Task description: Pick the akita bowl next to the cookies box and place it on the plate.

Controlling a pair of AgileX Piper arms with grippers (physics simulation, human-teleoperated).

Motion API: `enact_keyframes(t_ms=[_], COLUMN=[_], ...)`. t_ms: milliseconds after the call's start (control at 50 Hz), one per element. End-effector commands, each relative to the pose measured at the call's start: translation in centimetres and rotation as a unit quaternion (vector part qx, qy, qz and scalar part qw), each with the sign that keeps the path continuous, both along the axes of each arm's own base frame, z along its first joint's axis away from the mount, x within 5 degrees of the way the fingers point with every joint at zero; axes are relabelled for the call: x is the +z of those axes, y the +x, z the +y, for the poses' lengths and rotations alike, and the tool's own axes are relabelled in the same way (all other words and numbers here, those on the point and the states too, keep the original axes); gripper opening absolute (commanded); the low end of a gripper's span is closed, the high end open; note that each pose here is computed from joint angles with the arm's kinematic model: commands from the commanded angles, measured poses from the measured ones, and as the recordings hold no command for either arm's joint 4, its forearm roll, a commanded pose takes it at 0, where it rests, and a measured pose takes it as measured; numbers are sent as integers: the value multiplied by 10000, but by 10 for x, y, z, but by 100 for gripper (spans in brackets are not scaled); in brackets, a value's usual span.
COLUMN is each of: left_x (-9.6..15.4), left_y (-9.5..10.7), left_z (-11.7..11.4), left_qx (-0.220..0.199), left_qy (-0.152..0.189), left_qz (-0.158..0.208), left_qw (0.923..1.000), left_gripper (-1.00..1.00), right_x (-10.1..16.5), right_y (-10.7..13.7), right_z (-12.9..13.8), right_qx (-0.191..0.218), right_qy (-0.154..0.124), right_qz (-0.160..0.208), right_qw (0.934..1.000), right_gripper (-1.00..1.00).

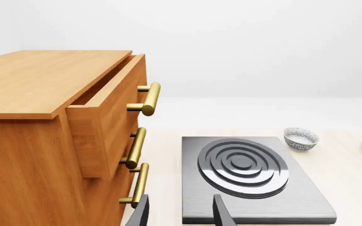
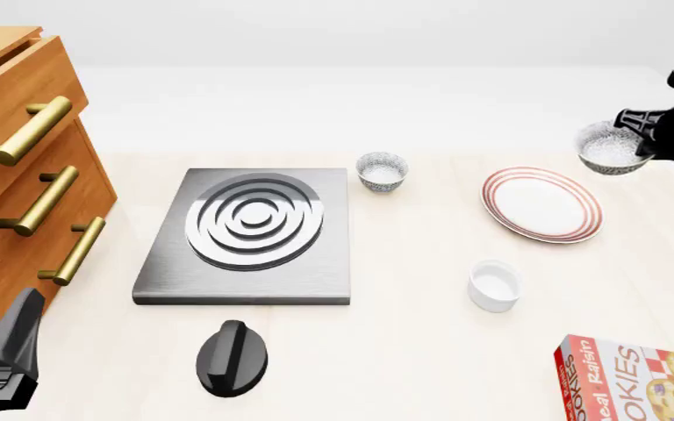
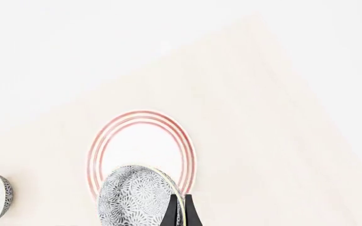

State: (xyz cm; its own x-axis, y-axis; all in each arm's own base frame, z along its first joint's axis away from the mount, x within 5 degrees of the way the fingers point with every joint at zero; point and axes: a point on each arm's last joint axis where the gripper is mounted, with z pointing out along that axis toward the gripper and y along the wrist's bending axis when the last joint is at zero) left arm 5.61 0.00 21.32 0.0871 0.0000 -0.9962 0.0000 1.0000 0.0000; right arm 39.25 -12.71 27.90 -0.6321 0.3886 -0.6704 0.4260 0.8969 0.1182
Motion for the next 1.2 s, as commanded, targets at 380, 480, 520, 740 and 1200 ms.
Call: enact_keyframes(t_ms=[380, 480, 520, 740, 1200], left_x=[0, 0, 0, 0, 0], left_y=[0, 0, 0, 0, 0], left_z=[0, 0, 0, 0, 0], left_qx=[0, 0, 0, 0, 0], left_qy=[0, 0, 0, 0, 0], left_qz=[0, 0, 0, 0, 0], left_qw=[10000, 10000, 10000, 10000, 10000], left_gripper=[100, 100, 100, 100, 100], right_x=[-21, -27, -27, -49, -70], right_y=[8, 8, 7, 7, 12], right_z=[29, 36, 36, 41, 33], right_qx=[-205, -236, -234, -425, -767], right_qy=[518, 625, 624, 852, 1075], right_qz=[-119, -121, -138, -75, -105], right_qw=[9984, 9977, 9977, 9954, 9912], right_gripper=[-100, -100, -100, -100, -100])
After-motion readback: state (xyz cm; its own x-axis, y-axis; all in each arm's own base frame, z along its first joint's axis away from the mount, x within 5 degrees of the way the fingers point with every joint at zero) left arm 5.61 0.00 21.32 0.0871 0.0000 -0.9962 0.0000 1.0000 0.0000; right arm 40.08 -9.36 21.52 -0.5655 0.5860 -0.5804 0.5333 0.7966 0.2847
